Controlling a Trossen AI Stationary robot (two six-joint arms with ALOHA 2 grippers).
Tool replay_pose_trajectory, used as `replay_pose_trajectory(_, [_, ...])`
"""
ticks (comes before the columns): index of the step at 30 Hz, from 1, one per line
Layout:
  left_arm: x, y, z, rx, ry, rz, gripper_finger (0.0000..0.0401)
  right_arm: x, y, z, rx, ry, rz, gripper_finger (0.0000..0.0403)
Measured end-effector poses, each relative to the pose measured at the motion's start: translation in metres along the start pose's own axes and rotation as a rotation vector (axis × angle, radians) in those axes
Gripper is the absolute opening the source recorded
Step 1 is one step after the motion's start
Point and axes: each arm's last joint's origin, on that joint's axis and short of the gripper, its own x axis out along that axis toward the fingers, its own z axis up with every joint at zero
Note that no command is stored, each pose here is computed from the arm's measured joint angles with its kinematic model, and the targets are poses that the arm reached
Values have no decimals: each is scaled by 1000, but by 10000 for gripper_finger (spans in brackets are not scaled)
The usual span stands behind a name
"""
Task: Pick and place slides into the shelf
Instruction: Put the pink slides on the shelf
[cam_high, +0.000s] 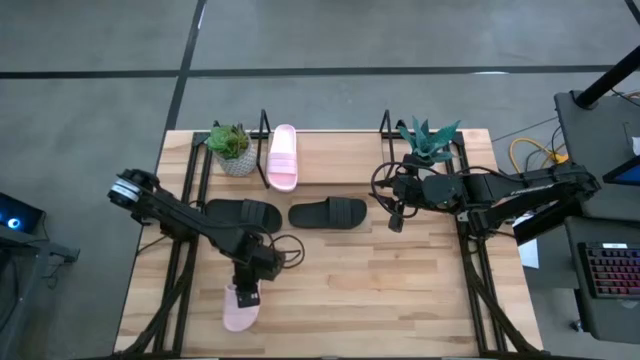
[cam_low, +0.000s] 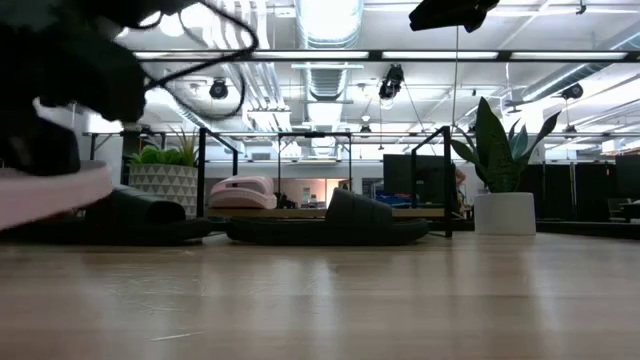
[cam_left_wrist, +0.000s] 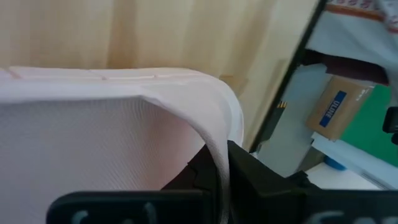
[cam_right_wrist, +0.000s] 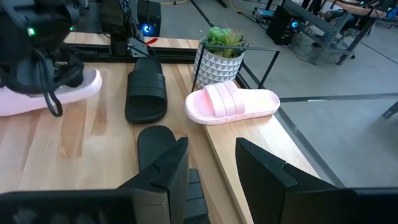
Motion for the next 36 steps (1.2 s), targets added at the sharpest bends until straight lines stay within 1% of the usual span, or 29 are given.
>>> replay_pose_trajectory(4, [-18,-15,-2,18,-42,11,1,0,0,0,0,0,0,123])
replay_pose_trajectory(8, [-42,-32,-6,61,-144,42,1,0,0,0,0,-1,0,123])
replay_pose_trajectory(11, [-64,-47,-10,117,-262,29,1,0,0,0,-2,-1,0,123])
replay_pose_trajectory(15, [-100,-60,-23,157,-433,14,0,0,0,0,-12,-2,1,123])
replay_pose_trajectory(20, [-148,-64,-32,210,-676,32,0,-2,4,5,-101,-54,20,123])
replay_pose_trajectory(24, [-176,-58,-31,261,-779,52,0,-10,19,13,-258,-154,95,123])
replay_pose_trajectory(26, [-188,-53,-28,271,-798,48,0,-16,28,17,-344,-217,123,122])
replay_pose_trajectory(30, [-208,-43,-17,276,-817,9,0,-27,49,22,-591,-329,131,122])
replay_pose_trajectory(33, [-218,-31,-4,234,-804,-33,0,-27,67,21,-817,-349,63,119])
replay_pose_trajectory(36, [-226,-24,5,200,-782,-60,0,-19,82,15,-1049,-285,-43,116])
